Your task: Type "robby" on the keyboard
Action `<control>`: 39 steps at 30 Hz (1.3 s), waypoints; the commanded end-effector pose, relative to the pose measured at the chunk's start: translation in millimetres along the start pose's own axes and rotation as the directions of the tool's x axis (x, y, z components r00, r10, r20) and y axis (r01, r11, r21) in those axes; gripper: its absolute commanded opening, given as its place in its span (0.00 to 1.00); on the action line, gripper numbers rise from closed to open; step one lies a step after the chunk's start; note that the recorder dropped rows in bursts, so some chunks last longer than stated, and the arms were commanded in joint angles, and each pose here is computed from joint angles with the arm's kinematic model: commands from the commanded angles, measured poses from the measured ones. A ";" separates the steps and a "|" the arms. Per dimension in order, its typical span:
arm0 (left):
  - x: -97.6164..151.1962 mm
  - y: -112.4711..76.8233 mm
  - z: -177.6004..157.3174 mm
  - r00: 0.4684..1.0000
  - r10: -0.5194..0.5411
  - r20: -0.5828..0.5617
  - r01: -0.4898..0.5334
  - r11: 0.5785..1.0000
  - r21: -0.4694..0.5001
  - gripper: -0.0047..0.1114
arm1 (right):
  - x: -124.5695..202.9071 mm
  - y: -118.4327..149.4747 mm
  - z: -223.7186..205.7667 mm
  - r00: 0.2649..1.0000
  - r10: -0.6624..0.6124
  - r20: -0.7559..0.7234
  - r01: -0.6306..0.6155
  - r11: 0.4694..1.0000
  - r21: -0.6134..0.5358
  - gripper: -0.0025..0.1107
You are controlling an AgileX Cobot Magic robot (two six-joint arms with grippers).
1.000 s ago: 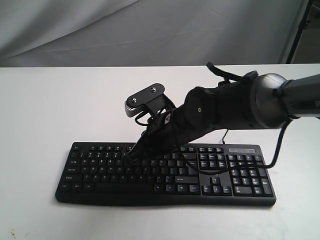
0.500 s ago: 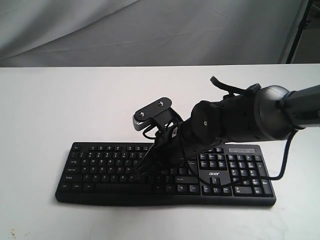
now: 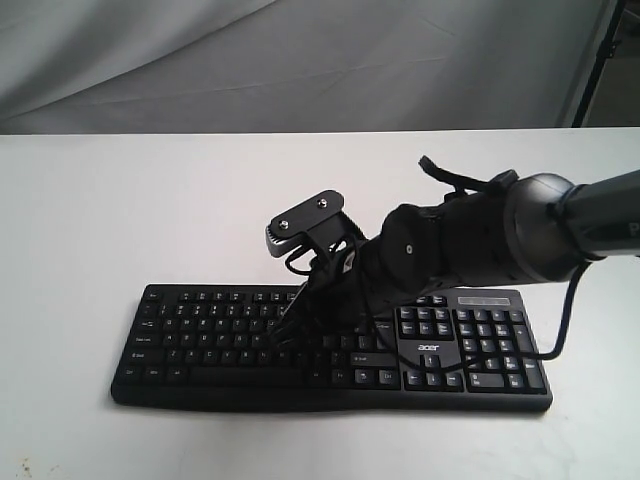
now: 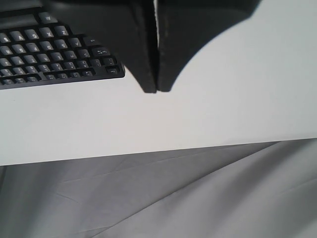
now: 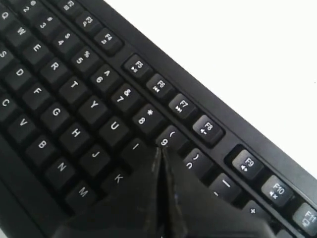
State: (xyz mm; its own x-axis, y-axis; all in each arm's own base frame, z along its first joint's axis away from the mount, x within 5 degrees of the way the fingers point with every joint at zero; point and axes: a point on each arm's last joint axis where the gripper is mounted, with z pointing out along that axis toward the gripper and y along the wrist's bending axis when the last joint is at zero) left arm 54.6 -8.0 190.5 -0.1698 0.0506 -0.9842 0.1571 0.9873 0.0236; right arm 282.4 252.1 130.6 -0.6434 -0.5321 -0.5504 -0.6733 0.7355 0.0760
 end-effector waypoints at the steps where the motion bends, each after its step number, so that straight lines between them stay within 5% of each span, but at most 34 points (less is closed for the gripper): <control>1: 0.6 -0.3 0.1 1.000 0.003 0.007 -0.003 1.000 0.005 0.04 | 3.5 -2.2 4.7 1.000 -0.003 -0.010 0.003 1.000 0.007 0.02; 21: 0.6 -0.3 0.1 1.000 0.003 0.007 -0.003 1.000 0.005 0.04 | 10.9 -3.4 15.9 0.999 -0.003 -0.043 0.003 1.000 0.009 0.02; 29: 0.6 -0.3 0.1 1.000 0.003 0.007 -0.003 1.000 0.005 0.04 | -3.4 0.6 -10.1 1.000 -0.020 0.010 0.020 1.000 -0.003 0.02; 39: 0.6 -0.3 0.1 1.000 0.003 0.007 -0.003 1.000 0.005 0.04 | -23.6 40.7 -14.3 0.993 -0.119 0.007 0.119 0.989 -0.088 0.02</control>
State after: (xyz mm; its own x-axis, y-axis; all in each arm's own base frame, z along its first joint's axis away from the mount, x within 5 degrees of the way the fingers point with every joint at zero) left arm 54.6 -8.0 190.5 -0.1698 0.0506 -0.9842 0.1571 0.9873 0.0236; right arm 267.5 279.4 159.0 -0.5814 -0.5844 -0.5661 -0.7493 0.6557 0.0926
